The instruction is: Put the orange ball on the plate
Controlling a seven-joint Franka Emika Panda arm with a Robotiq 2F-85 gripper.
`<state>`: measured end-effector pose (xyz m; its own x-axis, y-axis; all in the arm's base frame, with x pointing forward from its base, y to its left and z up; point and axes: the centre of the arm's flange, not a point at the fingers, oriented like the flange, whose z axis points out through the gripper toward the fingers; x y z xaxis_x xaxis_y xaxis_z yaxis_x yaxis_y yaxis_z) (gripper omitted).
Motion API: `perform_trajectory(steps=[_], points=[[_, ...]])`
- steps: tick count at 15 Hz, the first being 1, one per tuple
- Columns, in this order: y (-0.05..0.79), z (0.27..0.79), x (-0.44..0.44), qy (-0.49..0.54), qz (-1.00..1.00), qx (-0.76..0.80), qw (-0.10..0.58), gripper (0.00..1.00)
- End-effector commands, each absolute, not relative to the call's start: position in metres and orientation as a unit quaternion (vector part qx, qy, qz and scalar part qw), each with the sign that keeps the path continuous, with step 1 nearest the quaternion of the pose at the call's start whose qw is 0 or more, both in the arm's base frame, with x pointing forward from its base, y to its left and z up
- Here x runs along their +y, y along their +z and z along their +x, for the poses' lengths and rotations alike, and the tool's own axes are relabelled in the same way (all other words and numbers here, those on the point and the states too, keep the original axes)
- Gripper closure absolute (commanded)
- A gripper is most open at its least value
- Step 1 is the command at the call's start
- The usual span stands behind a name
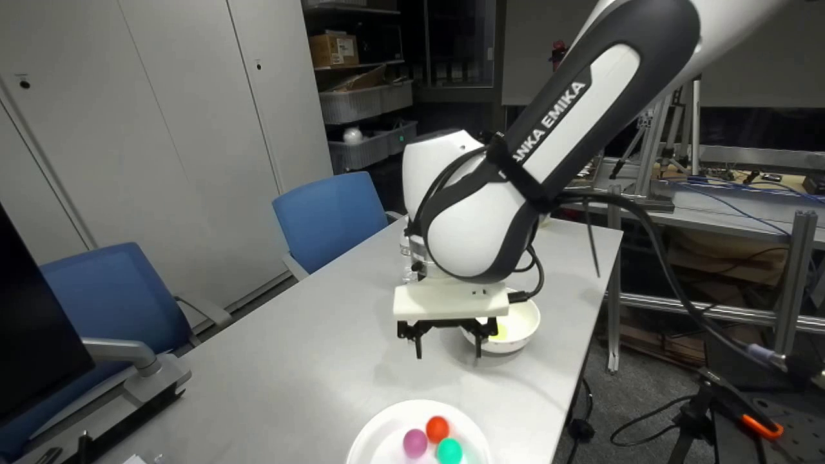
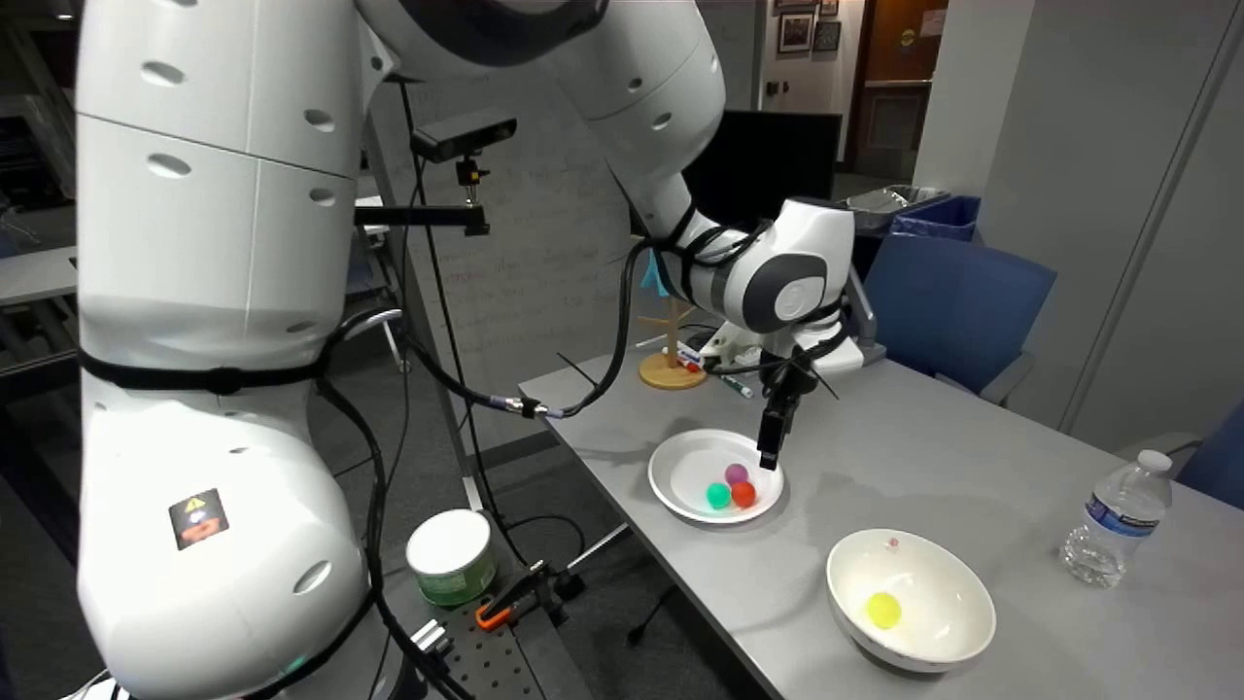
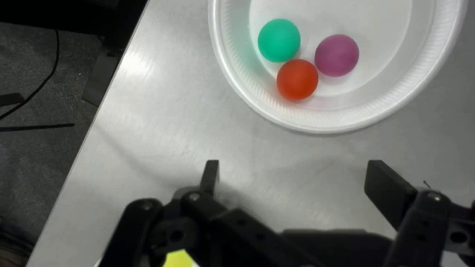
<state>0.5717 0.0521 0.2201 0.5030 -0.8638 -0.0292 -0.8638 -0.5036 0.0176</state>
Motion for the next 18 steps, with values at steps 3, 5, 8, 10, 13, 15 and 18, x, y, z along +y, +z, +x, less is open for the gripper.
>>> perform_trajectory(steps=[3, 5, 8, 10, 13, 15, 18], points=[[0.297, 0.550, 0.021, 0.024, 0.884, -0.465, 0.025, 0.00], [0.320, 0.540, 0.016, 0.038, 0.888, -0.456, 0.034, 0.00], [0.349, 0.522, 0.014, 0.048, 0.895, -0.441, 0.042, 0.00], [0.367, 0.506, 0.016, 0.056, 0.897, -0.435, 0.047, 0.00], [0.384, 0.483, 0.020, 0.065, 0.901, -0.425, 0.053, 0.00], [0.373, 0.505, 0.022, 0.062, 0.900, -0.430, 0.048, 0.00], [0.376, 0.501, 0.023, 0.063, 0.900, -0.428, 0.048, 0.00]])
